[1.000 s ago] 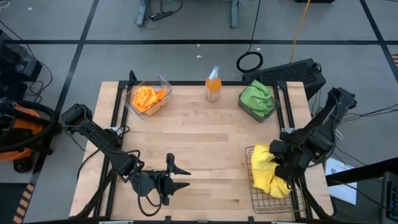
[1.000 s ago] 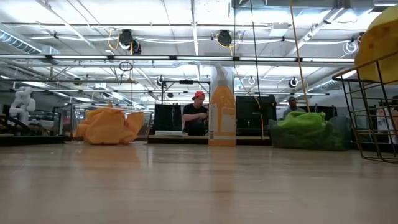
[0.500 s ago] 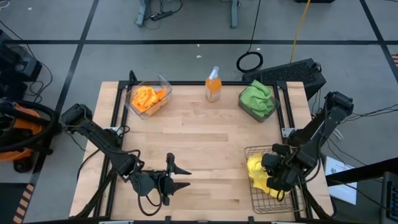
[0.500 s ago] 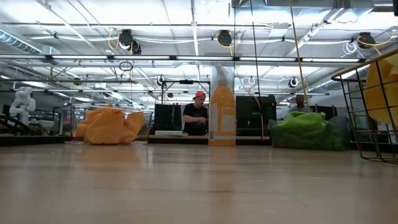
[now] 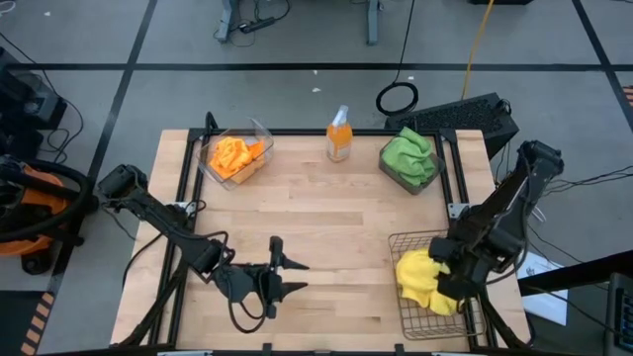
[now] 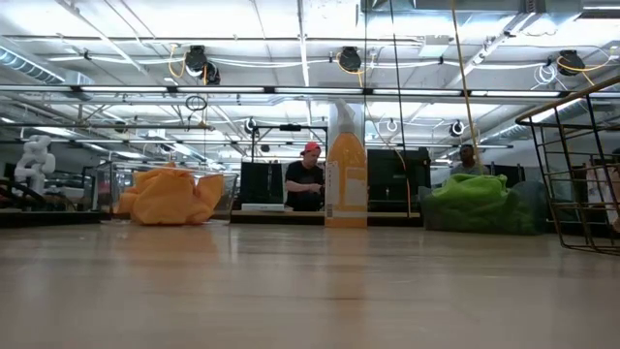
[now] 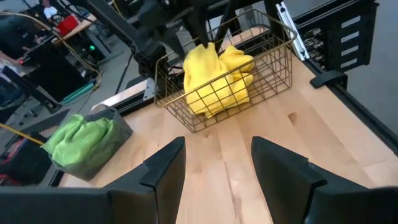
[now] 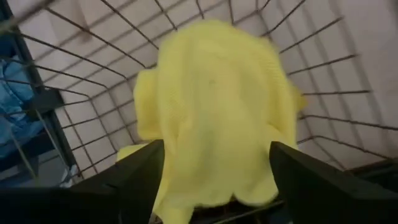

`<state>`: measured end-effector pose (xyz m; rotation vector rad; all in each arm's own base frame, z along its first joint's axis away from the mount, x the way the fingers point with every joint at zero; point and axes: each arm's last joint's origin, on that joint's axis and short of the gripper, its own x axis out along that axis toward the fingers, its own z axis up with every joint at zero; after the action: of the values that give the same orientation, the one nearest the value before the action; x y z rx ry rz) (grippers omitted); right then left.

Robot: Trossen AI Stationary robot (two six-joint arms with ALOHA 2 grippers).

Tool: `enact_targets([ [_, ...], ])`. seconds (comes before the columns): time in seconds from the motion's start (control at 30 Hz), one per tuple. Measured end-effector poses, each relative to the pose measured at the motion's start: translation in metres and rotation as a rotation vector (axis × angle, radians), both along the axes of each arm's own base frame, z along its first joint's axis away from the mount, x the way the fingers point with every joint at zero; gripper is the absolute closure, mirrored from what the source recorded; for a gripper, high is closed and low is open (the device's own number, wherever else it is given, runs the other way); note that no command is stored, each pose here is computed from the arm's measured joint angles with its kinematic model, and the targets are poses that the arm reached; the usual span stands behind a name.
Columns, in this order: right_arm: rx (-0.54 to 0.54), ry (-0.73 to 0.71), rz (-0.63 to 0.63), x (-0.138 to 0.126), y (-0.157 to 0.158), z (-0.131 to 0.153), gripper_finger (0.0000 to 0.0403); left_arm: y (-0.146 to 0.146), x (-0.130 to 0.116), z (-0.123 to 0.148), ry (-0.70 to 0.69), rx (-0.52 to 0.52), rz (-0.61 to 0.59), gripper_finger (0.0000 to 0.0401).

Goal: Sort microfiber towel by color & place in baskets
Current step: Put the yellow microfiber cloth into the wire basket, then return to Home Position

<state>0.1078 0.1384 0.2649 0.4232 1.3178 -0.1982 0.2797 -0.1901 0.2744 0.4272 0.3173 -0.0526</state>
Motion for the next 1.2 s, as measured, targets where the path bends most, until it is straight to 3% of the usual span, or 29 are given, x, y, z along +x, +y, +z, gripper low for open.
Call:
enact_targets([
  [0.1, -0.072, -0.09, 0.03, 0.0, -0.005, 0.013, 0.0123, 0.003, 0.002, 0.0, 0.001, 0.025, -0.001, 0.021],
  [0.3, -0.394, -0.479, 0.168, 0.009, -0.016, 0.034, 0.0162, 0.015, 0.014, 0.005, -0.038, 0.079, -0.071, 0.021],
  [0.43, -0.538, -0.637, 0.264, 0.023, -0.025, 0.05, 0.0227, 0.033, 0.028, 0.01, -0.074, 0.055, -0.173, 0.021],
  [0.6, -0.667, -0.736, 0.362, 0.029, -0.046, 0.07, 0.0341, 0.069, 0.041, 0.017, -0.083, 0.027, -0.158, 0.0227],
  [0.7, -0.699, -0.791, 0.384, 0.024, -0.059, 0.079, 0.0392, 0.093, 0.048, 0.019, -0.093, 0.008, -0.144, 0.0268],
  [0.93, -0.697, -0.948, 0.409, 0.003, -0.077, 0.071, 0.0395, 0.139, 0.056, 0.018, -0.067, -0.05, -0.105, 0.0391],
  [1.2, -0.728, -1.13, 0.519, -0.001, -0.087, 0.02, 0.0402, 0.179, 0.053, -0.007, -0.079, -0.155, 0.028, 0.0386],
])
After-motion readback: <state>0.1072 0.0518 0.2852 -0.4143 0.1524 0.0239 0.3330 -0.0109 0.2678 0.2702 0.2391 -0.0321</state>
